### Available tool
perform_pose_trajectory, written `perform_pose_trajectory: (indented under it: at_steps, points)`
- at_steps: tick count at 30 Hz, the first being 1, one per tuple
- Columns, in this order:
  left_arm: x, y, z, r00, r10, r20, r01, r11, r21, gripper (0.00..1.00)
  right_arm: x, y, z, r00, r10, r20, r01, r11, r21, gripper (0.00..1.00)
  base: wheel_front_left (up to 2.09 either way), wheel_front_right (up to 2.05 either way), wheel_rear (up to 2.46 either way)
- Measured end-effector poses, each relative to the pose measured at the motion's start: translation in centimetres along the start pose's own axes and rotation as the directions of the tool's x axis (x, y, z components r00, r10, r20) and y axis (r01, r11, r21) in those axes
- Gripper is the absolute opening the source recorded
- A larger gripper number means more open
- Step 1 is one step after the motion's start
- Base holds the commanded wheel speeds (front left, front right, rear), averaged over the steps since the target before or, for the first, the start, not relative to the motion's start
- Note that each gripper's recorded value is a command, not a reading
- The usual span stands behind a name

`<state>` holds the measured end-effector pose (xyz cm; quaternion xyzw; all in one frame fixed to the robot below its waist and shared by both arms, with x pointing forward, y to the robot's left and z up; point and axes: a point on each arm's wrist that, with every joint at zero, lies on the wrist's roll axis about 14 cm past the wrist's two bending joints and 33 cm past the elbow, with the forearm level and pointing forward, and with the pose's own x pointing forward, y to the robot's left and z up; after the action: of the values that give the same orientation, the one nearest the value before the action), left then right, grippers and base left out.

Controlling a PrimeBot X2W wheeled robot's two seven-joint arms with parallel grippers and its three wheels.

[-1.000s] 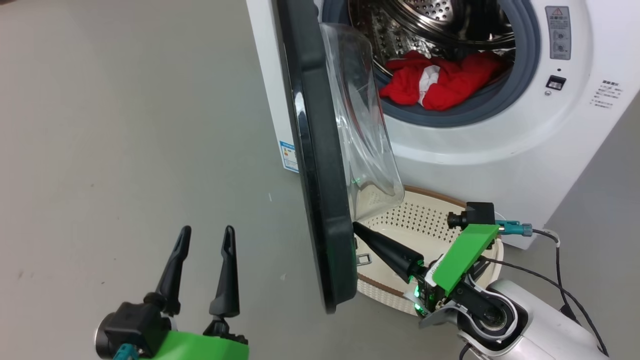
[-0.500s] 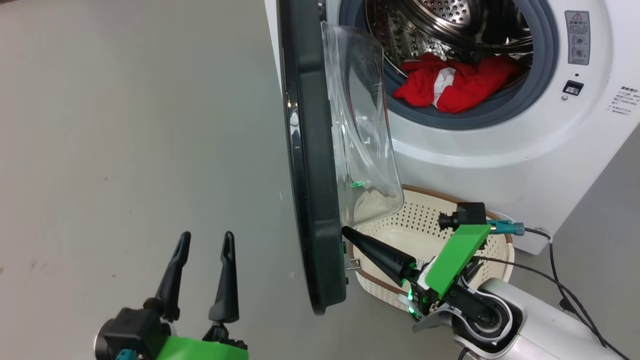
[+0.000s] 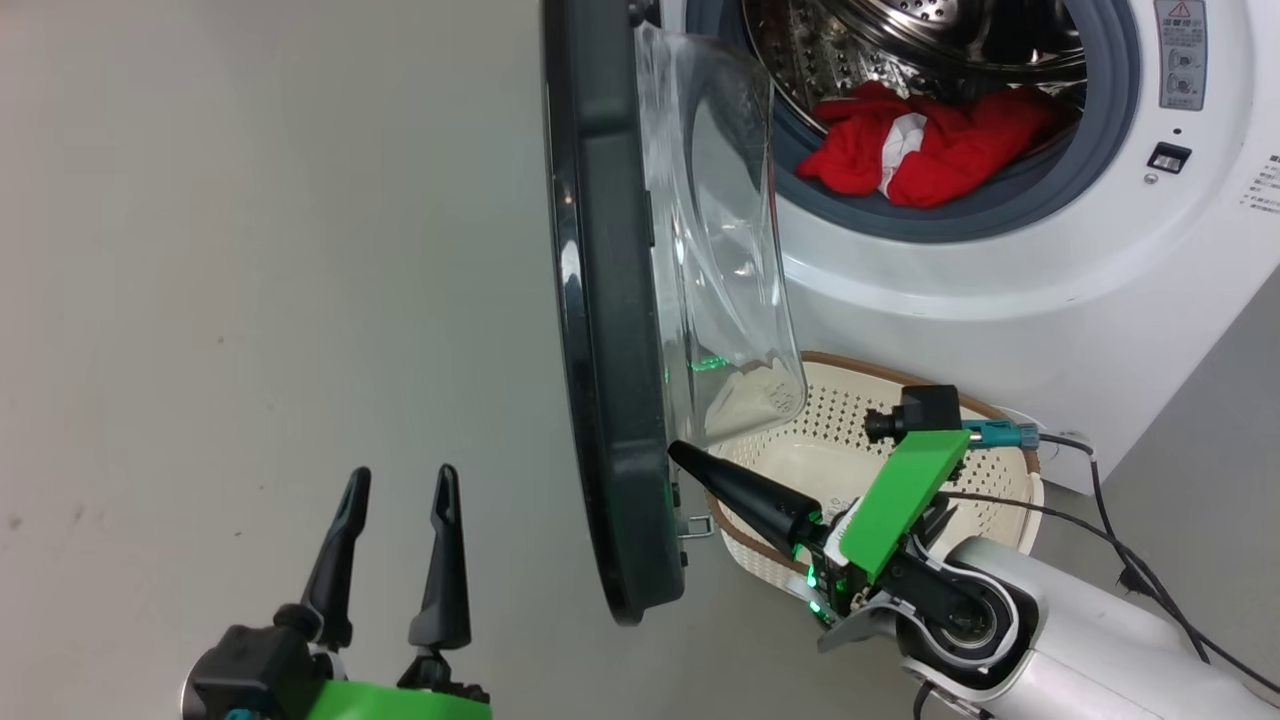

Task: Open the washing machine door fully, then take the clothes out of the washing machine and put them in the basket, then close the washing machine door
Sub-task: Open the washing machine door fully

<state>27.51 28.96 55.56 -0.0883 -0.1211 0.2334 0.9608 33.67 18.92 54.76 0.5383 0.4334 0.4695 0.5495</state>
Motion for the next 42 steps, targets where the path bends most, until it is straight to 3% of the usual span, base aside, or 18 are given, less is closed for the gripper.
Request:
perform_pose_trajectory:
  at_steps: [14,17,18,19,26,30,34,38,42]
  points:
    - [0.0,0.0,-0.1,1.0,0.009,-0.003,-0.009,1.0,-0.021,1.0,-0.2,-0.1,0.6,0.999,-0.016,0.034,0.017,1.0,-0.019,0.0,0.0,0.0,0.0]
    - [-0.1,0.0,-0.2,1.0,0.008,-0.006,-0.008,0.999,-0.032,1.0,-0.5,-0.1,1.3,0.997,-0.023,0.077,0.027,0.998,-0.051,0.48,0.0,0.0,0.0]
    - [-0.2,0.0,-0.2,1.0,0.007,-0.007,-0.007,0.999,-0.033,1.0,-0.6,0.0,1.6,0.995,-0.023,0.095,0.029,0.998,-0.062,0.87,0.0,0.0,0.0]
    - [-0.2,0.0,-0.3,1.0,0.006,-0.009,-0.006,0.999,-0.034,1.0,-0.8,0.0,2.0,0.993,-0.023,0.114,0.033,0.996,-0.08,1.0,0.0,0.0,0.0]
    - [-0.4,-0.3,-0.6,1.0,-0.013,-0.016,0.012,0.999,-0.045,1.0,-2.1,-0.8,4.1,0.976,-0.047,0.211,0.107,0.954,-0.281,1.0,0.0,0.0,0.0]
    - [-0.2,-0.9,-0.7,0.999,-0.033,-0.017,0.032,0.998,-0.052,1.0,-3.0,-1.7,5.4,0.965,-0.068,0.255,0.165,0.909,-0.384,1.0,0.0,0.0,0.0]
    - [0.0,-1.3,-0.6,0.999,-0.047,-0.013,0.046,0.997,-0.058,1.0,-3.9,-2.2,7.2,0.948,-0.075,0.31,0.225,0.845,-0.485,1.0,0.0,0.0,0.0]
    - [0.2,-1.6,-0.6,0.998,-0.057,-0.012,0.056,0.996,-0.062,1.0,-4.3,-1.8,8.8,0.932,-0.049,0.359,0.269,0.758,-0.595,1.0,0.0,0.0,0.0]
    - [0.2,-1.8,-0.5,0.998,-0.065,-0.006,0.064,0.996,-0.068,1.0,-5.0,-2.4,9.0,0.917,-0.045,0.395,0.312,0.697,-0.646,1.0,0.0,0.0,0.0]
